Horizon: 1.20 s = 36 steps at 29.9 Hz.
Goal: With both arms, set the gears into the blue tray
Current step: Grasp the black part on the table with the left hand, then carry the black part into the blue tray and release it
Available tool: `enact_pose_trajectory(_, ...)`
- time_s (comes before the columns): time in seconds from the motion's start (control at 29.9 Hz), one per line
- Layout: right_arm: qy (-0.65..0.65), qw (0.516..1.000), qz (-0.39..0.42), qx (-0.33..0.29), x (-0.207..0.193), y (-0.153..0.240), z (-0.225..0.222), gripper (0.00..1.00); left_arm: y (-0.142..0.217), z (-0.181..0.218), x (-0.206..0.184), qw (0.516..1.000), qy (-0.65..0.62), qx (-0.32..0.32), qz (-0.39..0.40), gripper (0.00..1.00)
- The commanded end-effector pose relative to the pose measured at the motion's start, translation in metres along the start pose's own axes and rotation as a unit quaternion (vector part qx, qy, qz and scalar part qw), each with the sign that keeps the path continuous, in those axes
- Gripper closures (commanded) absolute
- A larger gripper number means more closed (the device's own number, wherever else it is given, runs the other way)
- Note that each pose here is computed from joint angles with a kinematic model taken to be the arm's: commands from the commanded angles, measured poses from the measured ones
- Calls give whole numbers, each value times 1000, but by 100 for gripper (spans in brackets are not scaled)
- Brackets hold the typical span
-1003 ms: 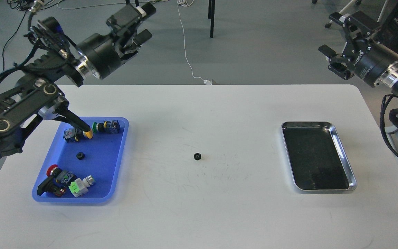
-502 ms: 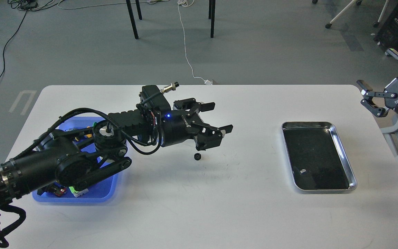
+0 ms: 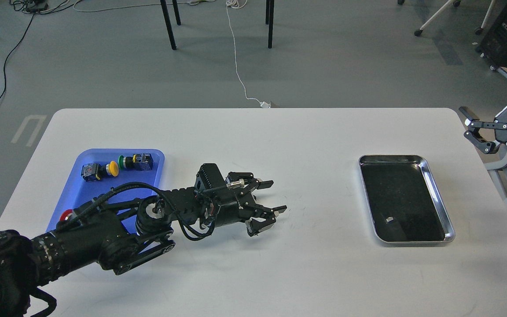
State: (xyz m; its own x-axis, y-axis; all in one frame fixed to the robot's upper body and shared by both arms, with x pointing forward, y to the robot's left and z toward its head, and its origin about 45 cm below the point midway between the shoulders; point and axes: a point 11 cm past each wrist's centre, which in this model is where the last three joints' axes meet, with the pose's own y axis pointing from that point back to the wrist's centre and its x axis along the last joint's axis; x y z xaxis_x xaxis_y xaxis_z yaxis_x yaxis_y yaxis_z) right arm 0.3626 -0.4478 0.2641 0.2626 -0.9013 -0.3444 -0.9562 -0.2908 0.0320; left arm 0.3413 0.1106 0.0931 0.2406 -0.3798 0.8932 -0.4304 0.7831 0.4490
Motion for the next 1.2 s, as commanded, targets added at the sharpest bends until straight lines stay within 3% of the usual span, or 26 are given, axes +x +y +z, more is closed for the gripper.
enact_pose_trajectory(0.0, -6, 1000, -9, 2, -6, -2, 0, 3, 5, -12, -10, 1000, 4, 18, -13, 45)
enact_pose_trajectory(0.5, -17, 999, -27, -5, -19, -5, 7, 3, 13, -14, -33, 999, 28, 31, -31, 63)
enact_pose_trajectory(0.8, -20, 999, -30, -7, -21, -7, 11, 3, 19, -20, -33, 999, 30, 37, -26, 83)
enact_pose_trajectory(1.0, -20, 999, -30, -5, -22, -7, 10, 3, 44, -39, -28, 998, 38, 58, -4, 84)
enact_pose_trajectory(1.17, -19, 999, -29, -4, -21, -8, 9, 3, 98, -68, -25, 995, 49, 85, 6, 83)
